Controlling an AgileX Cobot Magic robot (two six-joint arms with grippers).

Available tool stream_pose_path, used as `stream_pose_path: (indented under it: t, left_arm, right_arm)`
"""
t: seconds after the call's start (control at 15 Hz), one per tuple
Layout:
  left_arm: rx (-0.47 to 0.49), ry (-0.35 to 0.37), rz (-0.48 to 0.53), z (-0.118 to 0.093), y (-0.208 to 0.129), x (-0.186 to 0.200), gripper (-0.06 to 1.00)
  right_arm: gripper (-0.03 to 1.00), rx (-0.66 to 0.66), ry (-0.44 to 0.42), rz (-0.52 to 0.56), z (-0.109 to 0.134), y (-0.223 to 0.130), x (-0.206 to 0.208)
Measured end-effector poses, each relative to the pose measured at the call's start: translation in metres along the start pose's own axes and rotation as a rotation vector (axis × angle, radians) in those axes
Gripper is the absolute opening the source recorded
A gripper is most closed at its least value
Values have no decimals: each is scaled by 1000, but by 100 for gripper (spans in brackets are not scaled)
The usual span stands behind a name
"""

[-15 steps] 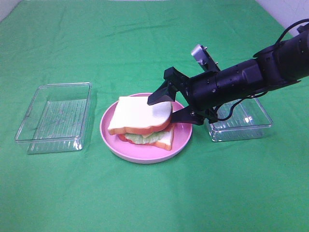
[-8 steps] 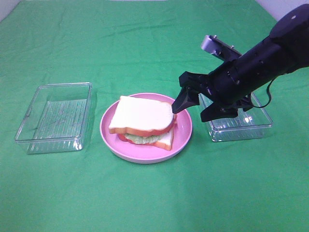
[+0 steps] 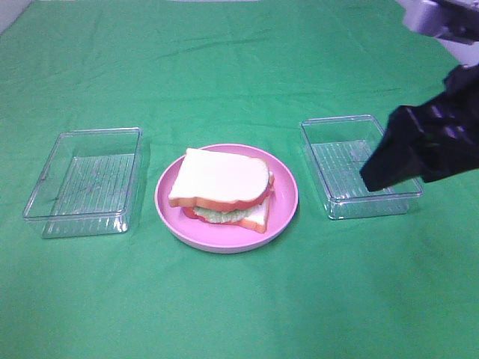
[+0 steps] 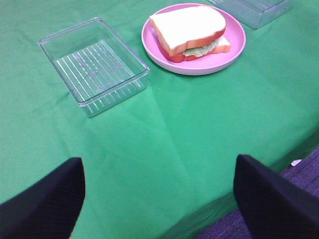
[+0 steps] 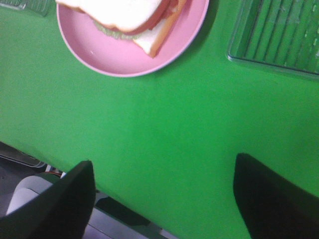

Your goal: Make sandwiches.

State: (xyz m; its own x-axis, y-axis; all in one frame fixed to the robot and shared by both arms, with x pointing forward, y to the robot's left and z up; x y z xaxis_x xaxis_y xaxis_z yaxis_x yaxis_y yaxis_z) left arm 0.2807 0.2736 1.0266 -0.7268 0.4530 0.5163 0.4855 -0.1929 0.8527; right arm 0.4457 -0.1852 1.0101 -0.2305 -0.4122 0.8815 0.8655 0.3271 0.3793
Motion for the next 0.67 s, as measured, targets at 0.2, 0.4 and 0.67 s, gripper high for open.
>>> stream_pose_path:
  t: [0.2, 0.4, 0.67]
  left_arm:
    - [0, 0, 0, 0, 0, 0, 77]
    - [0, 0, 0, 0, 0, 0, 77]
    - [0, 0, 0, 0, 0, 0, 77]
  right_arm:
    - [72, 124, -80, -44, 10, -60, 51]
    - [72, 179, -128, -125, 13, -109, 66]
    - [72, 225, -181, -245, 8, -155, 62]
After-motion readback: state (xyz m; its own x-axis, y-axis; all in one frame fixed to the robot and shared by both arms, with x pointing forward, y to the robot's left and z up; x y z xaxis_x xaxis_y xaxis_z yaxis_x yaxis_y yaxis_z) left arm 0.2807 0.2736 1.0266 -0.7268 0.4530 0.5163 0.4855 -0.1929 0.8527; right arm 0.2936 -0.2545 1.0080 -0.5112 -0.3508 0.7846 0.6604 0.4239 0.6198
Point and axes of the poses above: a point on each arm's last joint axis where the gripper is mounted, x pointing back along that axis away from the gripper, z along the wrist's bending axis when the last joint is at zero, y = z × x, the point moved 5 cm from there along -x, pointing out along that axis toward the gripper, and after that the axes turned 4 degrees about x, right-handed, at the moved point
